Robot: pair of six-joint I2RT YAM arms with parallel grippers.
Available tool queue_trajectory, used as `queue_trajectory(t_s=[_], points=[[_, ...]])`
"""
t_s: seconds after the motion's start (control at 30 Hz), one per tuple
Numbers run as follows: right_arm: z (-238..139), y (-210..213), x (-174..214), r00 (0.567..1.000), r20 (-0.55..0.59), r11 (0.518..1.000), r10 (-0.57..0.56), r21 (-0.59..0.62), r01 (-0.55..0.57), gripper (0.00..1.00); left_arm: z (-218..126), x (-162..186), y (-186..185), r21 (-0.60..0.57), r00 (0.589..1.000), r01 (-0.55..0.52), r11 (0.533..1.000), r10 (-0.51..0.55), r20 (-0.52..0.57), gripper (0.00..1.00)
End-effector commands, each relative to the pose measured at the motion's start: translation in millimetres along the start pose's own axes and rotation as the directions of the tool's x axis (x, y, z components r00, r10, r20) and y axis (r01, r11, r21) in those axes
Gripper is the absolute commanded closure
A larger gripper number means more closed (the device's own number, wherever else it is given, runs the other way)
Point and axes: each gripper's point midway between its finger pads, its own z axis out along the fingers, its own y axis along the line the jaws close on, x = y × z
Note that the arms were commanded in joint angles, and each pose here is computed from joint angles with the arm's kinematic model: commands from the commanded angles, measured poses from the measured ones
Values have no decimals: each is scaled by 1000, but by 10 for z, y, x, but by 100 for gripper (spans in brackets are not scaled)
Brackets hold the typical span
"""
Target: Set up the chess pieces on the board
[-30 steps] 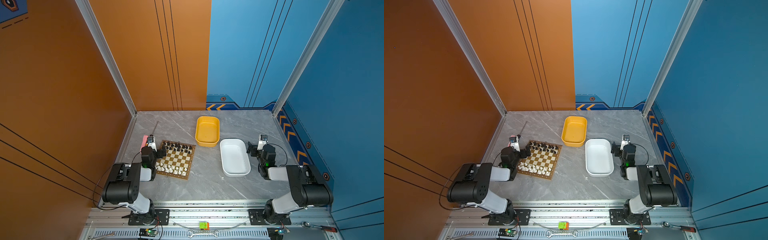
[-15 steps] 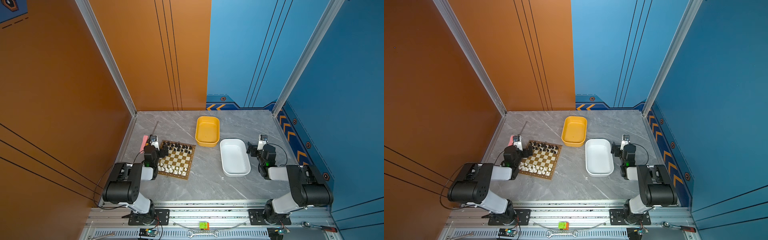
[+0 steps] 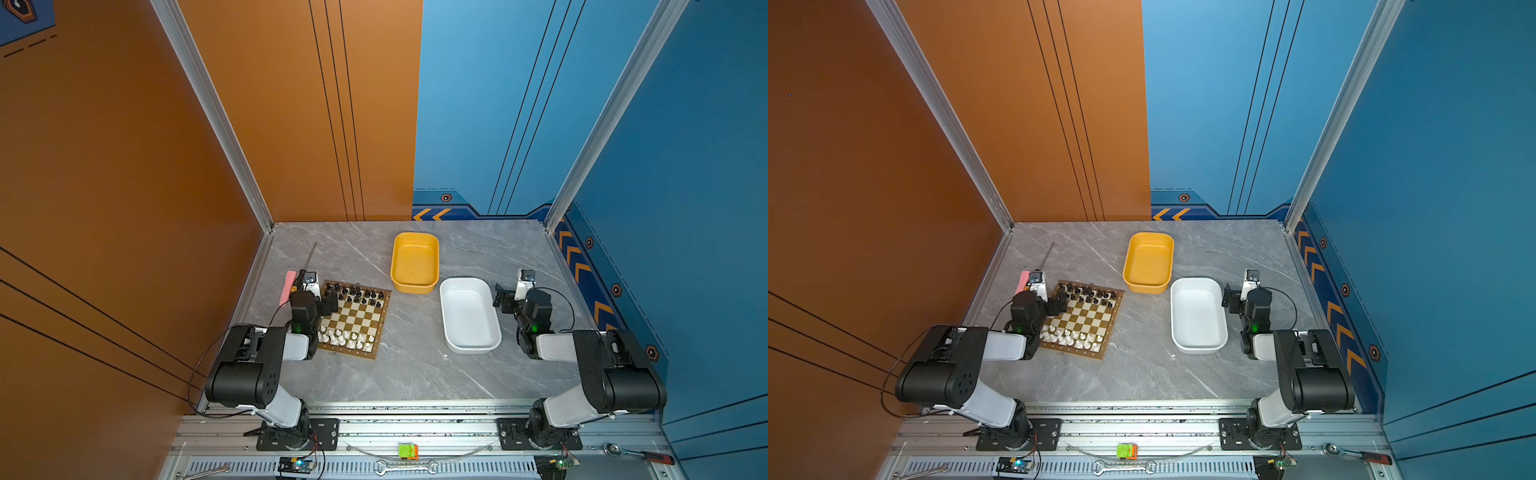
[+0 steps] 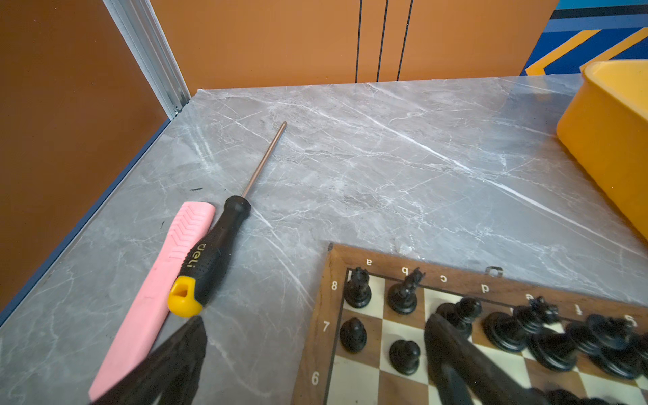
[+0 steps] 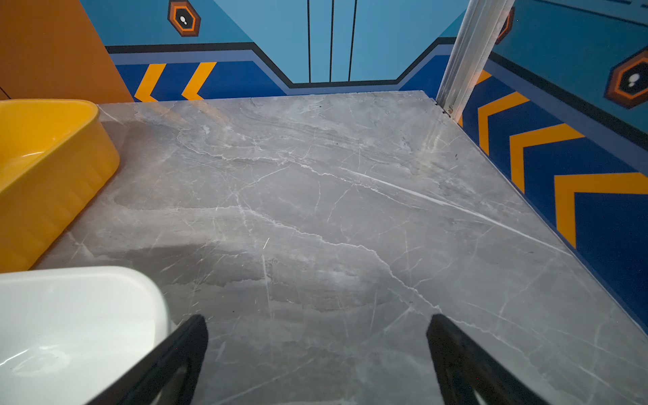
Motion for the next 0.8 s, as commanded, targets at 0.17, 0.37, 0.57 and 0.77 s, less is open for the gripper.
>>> queue_trajectory(t_s=[0.17,0.37,0.57,0.77], points=[[34,30,18,1000,-17,1000,15,-16,-15,0,27,-44,43,-24,1000,-15,1000,15,4,2],[33,30,15,1000,-17,1000,15,-16,-15,0,28,-46,44,-25,1000,-14,1000,14,4,2],[42,33,19,1000,-23,1000,15,-20,-16,0,28,-47,44,-24,1000,-14,1000,14,5,2],[36,26,21,1000,-20,1000,19,-20,-19,0,25,-53,44,-24,1000,-15,1000,15,7,2]])
